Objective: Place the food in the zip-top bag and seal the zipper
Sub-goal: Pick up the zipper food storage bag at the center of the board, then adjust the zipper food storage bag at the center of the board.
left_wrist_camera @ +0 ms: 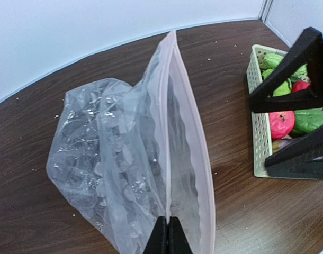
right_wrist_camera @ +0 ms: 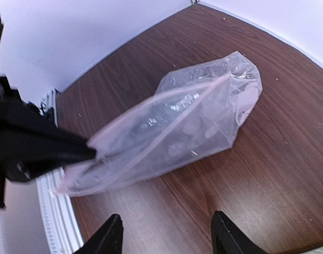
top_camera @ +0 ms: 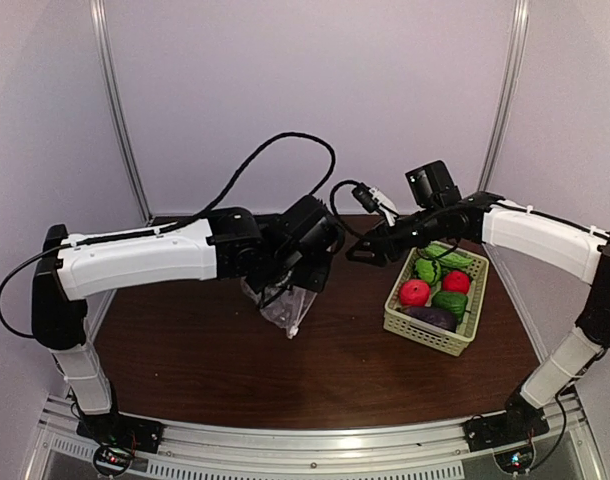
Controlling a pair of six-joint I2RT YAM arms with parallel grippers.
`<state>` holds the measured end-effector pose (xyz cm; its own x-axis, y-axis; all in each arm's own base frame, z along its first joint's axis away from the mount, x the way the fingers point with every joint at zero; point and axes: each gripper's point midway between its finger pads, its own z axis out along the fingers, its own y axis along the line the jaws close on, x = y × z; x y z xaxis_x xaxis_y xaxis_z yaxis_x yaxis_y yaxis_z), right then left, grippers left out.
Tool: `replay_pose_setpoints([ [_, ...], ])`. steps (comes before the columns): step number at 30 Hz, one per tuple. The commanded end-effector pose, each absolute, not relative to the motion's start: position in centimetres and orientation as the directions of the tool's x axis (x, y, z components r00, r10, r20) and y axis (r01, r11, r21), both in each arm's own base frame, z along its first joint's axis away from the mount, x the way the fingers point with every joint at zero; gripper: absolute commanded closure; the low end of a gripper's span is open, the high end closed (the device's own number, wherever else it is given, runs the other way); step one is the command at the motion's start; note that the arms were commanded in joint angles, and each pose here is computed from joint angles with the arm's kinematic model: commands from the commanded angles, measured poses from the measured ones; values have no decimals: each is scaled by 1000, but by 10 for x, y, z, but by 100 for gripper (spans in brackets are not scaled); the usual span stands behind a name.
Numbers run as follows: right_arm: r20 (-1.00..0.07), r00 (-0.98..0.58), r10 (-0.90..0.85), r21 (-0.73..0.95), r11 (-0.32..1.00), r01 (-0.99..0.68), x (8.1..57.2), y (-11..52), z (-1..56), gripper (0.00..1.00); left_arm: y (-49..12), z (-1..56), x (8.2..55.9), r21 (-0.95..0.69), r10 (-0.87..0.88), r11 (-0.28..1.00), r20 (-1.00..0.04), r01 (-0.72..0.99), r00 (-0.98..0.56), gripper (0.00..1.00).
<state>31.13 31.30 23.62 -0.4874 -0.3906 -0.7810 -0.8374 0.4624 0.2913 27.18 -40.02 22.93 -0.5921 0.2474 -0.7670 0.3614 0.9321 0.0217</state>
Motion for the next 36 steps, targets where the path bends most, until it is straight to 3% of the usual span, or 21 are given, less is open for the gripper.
replay_pose_setpoints([
  [1, -781, -588, -211, 491, 373, -787, 313, 348, 278, 40, -429, 252, 275, -184, 62, 911, -823, 368, -565, 100],
  [8, -721, -670, -176, 572, 395, -719, 320, 361, 268, 33, -436, 256, 276, -254, -7, 899, -824, 358, -566, 100],
  [17, -683, -716, -141, 537, 567, -624, 336, 345, 239, 53, -424, 263, 278, -291, -79, 905, -831, 309, -551, 100],
  [29, -671, -716, -194, 524, 558, -643, 324, 358, 223, 51, -425, 265, 278, -331, -122, 889, -837, 317, -533, 100],
  [31, -670, -713, -209, 494, 591, -638, 323, 361, 217, 59, -425, 267, 278, -340, -132, 885, -839, 319, -527, 100],
  [34, -657, -733, -177, 465, 669, -579, 334, 351, 207, 87, -415, 271, 282, -323, -143, 902, -851, 288, -505, 100],
  [36, -654, -741, -152, 438, 722, -535, 345, 337, 204, 99, -402, 275, 284, -297, -144, 921, -862, 252, -487, 100],
])
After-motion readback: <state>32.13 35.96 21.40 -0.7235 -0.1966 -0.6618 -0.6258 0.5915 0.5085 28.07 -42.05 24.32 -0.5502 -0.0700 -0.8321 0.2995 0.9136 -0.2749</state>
